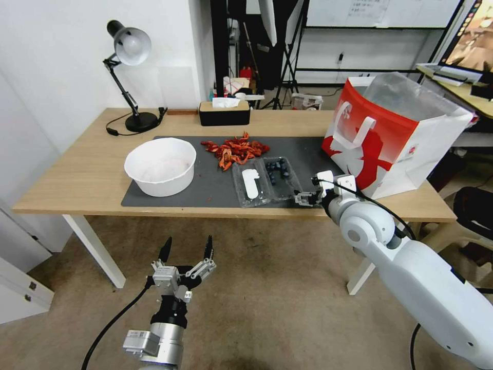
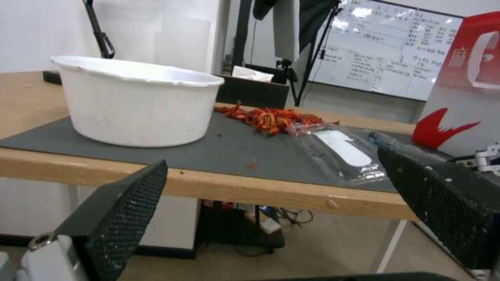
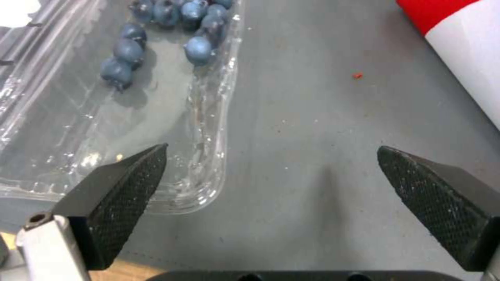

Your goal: Close the takeout container lid, then place the container into the takeout bag.

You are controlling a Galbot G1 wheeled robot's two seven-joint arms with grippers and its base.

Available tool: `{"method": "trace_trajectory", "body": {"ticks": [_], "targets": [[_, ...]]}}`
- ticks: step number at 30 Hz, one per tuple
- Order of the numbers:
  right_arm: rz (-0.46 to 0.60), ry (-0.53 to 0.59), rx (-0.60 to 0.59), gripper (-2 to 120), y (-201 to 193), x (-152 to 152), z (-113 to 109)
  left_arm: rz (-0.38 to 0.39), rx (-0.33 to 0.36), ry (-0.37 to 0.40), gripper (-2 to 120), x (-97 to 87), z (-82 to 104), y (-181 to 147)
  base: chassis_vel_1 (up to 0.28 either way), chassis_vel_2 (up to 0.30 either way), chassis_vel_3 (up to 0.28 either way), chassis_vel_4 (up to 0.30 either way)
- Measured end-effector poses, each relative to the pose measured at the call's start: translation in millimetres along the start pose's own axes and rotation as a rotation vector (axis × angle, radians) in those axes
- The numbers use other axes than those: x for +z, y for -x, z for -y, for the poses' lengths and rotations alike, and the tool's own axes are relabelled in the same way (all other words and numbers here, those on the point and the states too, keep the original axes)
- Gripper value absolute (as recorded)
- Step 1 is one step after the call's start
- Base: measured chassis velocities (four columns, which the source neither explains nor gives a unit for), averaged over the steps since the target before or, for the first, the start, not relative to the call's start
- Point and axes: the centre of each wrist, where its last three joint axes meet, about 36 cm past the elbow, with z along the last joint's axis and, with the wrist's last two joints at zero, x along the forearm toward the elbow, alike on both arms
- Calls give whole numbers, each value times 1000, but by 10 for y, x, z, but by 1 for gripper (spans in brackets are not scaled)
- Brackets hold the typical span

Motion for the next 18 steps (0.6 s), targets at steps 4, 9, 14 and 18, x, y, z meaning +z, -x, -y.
{"method": "trace_trajectory", "body": {"ticks": [4, 9, 14, 18], "targets": [[-6, 5, -6, 100, 1, 22, -24, -1, 1, 1, 100, 4, -2, -1, 0, 0, 0, 0], [-9, 8, -11, 100, -3, 37, -41, -1, 1, 1, 100, 9, -4, 1, 0, 0, 0, 0], [-10, 14, -16, 100, -4, 36, -53, -4, 1, 1, 100, 18, -6, 0, 0, 0, 0, 0], [-11, 18, -20, 100, 2, 38, -71, -3, 1, 1, 100, 22, -7, -1, 0, 0, 0, 0]]}}
